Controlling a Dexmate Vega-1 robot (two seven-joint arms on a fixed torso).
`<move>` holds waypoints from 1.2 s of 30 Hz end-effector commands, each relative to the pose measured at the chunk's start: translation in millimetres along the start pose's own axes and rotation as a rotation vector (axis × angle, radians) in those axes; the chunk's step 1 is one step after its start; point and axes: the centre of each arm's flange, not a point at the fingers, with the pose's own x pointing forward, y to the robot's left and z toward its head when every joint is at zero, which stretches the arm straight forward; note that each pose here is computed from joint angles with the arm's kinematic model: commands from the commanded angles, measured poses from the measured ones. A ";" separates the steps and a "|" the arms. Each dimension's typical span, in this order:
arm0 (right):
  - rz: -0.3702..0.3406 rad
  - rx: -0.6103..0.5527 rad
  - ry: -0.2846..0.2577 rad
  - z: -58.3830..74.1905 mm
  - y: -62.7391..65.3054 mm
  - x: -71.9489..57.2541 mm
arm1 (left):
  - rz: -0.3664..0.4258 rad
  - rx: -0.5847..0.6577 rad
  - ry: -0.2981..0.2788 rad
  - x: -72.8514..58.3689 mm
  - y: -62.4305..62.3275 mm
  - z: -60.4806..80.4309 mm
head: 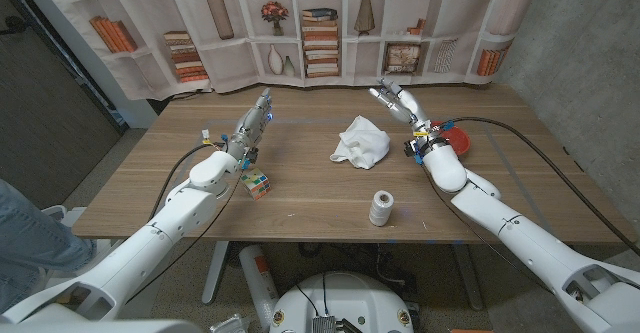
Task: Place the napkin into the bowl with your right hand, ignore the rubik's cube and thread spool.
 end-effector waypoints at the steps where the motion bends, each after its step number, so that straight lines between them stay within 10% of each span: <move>1: 0.015 -0.101 -0.021 5.4 0.6 0.2 | 0.000 0.000 -0.001 0.3 -0.8 -1.4; 36: 0.104 -0.375 -0.042 14.1 14.4 1.7 | -0.011 -0.007 -0.001 -1.9 -6.2 0.8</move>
